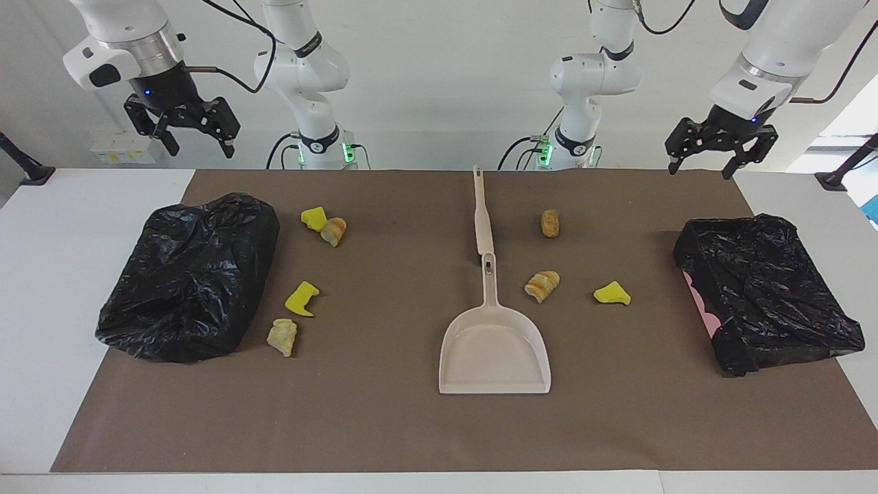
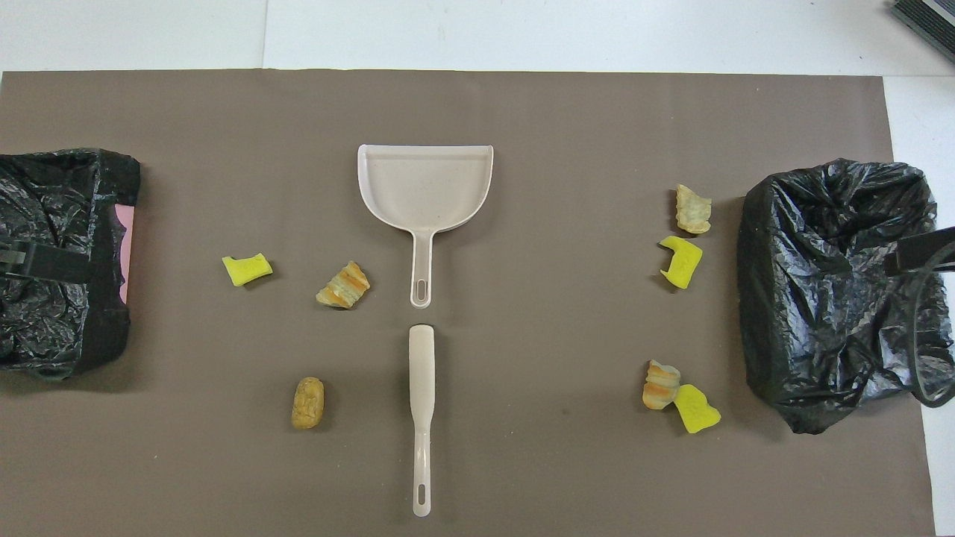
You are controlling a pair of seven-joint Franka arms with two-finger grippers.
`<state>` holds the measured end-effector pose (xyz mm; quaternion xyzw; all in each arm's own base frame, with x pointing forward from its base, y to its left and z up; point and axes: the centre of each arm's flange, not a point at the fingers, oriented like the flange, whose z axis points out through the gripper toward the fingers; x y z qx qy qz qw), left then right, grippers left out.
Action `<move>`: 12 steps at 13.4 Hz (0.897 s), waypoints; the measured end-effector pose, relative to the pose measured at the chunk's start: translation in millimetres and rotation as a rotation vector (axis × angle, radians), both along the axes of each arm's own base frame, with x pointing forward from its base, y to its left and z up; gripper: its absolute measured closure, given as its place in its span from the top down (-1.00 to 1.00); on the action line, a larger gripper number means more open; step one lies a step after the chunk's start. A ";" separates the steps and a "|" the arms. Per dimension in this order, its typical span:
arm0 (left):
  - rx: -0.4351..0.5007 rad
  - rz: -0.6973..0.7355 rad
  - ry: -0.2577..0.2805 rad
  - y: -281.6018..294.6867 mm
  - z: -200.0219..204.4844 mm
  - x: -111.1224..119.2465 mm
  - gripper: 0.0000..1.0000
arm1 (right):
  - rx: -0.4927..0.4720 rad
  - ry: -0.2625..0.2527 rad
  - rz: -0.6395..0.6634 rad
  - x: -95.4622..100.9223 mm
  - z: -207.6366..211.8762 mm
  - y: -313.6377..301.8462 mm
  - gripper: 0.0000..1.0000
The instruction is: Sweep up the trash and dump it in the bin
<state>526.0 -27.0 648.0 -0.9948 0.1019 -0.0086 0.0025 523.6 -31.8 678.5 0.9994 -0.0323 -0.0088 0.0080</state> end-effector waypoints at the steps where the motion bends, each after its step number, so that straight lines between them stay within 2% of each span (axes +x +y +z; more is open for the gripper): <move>1: 0.000 0.000 0.000 0.0 0.0 0.0 1.00 | 0.000 0.003 0.000 -1.8 1.0 0.1 1.00; 5: 0.000 0.000 0.000 0.0 0.0 0.0 1.00 | 0.000 0.008 0.016 -1.2 -1.0 8.4 1.00; 7: 0.000 0.000 0.000 0.0 0.0 0.0 1.00 | 0.000 0.027 0.023 3.9 -10.6 11.7 1.00; 9: 0.000 0.000 0.000 0.0 0.0 0.0 1.00 | 0.001 0.053 0.050 15.5 -27.7 24.6 1.00; 12: 0.000 -0.001 -0.004 -0.7 2.9 -2.1 1.00 | -0.001 0.066 0.110 42.5 -62.0 57.7 1.00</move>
